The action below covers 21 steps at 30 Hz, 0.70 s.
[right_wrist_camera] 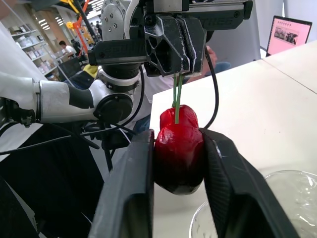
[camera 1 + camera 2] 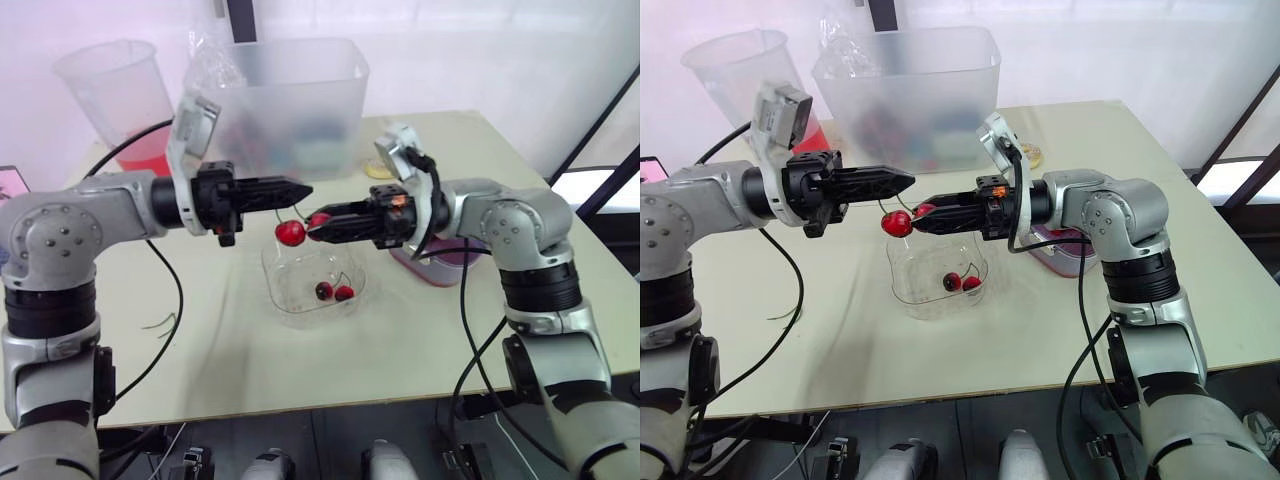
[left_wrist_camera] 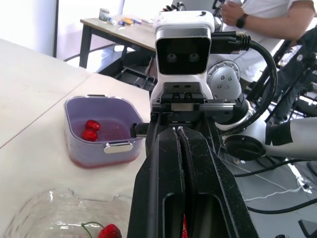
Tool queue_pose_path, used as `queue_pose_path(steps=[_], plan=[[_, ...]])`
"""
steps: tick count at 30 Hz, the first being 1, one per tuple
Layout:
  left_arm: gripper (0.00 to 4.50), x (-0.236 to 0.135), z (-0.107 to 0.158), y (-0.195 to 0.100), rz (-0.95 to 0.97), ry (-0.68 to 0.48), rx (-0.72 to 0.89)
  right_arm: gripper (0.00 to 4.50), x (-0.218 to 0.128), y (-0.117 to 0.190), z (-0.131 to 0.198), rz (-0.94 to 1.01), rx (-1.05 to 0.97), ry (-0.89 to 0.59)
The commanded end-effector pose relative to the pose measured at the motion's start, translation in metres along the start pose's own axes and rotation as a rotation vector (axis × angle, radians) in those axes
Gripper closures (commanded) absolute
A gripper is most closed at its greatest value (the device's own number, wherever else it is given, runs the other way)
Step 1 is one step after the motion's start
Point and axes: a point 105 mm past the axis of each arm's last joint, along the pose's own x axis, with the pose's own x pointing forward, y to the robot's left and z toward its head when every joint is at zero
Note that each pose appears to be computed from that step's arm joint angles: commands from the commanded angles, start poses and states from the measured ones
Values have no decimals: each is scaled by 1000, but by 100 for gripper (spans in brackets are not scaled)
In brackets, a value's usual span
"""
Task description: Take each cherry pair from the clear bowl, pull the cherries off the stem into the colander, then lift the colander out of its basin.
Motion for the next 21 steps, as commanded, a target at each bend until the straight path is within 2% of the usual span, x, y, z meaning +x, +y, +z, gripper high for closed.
queue_pose_path(steps=[1, 9, 13, 21], plan=[[450, 1, 6, -6, -12, -6, 37, 309, 2, 5, 7, 18, -40, -12], [450, 2, 5, -8, -21, -4, 39, 309, 0, 6, -2, 35, 0, 1], [450, 2, 5, -7, -20, -7, 38, 404, 0, 6, 1, 41, 9, -27], [450, 2, 3, -8, -23, -1, 33, 409, -7, -1, -12, 6, 25, -5]])
